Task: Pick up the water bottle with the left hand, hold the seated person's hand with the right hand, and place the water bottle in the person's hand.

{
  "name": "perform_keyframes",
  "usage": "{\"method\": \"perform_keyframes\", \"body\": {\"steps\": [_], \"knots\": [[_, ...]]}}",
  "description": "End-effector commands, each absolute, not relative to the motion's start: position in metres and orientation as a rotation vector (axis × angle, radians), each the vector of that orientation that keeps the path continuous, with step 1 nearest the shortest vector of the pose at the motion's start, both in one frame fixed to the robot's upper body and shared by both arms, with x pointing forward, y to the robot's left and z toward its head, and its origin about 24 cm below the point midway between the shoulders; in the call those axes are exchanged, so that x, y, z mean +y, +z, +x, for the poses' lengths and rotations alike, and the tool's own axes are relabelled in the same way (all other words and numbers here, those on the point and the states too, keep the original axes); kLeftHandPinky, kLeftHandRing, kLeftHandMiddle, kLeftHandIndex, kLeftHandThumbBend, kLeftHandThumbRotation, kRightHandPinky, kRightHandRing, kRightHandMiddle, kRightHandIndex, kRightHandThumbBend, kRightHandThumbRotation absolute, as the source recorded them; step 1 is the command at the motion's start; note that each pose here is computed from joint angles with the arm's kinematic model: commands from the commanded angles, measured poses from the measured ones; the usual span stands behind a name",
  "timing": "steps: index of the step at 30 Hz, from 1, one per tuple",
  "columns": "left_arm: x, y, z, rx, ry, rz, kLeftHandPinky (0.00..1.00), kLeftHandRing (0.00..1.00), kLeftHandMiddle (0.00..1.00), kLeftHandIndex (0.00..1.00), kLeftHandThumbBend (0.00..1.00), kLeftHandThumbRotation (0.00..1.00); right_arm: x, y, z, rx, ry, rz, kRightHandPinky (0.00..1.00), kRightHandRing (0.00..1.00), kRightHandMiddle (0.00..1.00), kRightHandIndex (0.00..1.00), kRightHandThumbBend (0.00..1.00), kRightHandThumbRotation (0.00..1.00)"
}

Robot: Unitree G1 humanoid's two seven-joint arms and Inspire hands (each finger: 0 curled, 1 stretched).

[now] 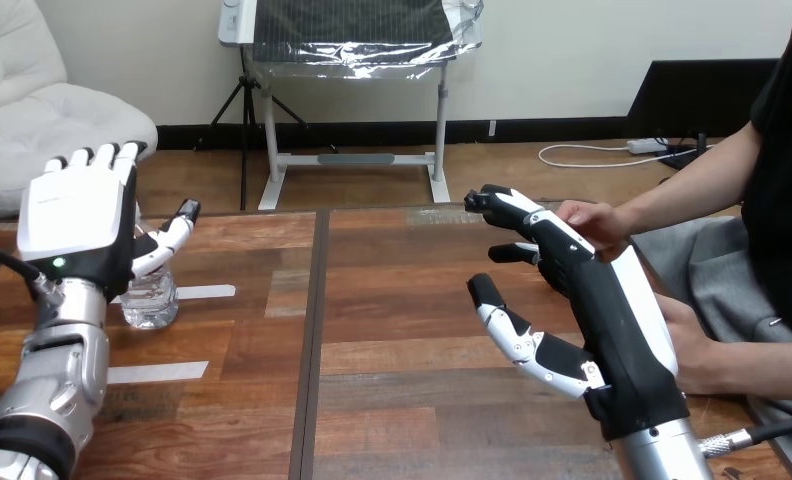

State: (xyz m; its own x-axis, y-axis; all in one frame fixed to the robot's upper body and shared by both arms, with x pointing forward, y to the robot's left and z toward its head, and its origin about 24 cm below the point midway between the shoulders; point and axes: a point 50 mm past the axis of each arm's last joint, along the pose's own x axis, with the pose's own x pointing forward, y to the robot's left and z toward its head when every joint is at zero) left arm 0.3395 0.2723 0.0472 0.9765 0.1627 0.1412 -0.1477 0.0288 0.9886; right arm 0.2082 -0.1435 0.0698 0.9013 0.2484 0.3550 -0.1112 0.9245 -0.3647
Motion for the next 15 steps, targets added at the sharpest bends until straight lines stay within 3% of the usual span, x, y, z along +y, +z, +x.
{"method": "perform_keyframes", "body": {"steps": [1, 15], "knots": [[0.2659, 0.0773, 0.3592, -0.057, 0.279, 1.500, 0.94, 0.95, 0.95, 0.93, 0.41, 1.00, -0.1433, 0.0889, 0.2185, -0.508, 0.179, -0.345, 0.73, 0.85, 0.88, 0.79, 0.29, 0.00], [0.2635, 0.0751, 0.3612, -0.033, 0.252, 1.469, 0.94, 0.95, 0.96, 0.94, 0.41, 1.00, -0.1444, 0.0891, 0.2188, -0.513, 0.188, -0.355, 0.73, 0.85, 0.88, 0.78, 0.29, 0.00]]}}
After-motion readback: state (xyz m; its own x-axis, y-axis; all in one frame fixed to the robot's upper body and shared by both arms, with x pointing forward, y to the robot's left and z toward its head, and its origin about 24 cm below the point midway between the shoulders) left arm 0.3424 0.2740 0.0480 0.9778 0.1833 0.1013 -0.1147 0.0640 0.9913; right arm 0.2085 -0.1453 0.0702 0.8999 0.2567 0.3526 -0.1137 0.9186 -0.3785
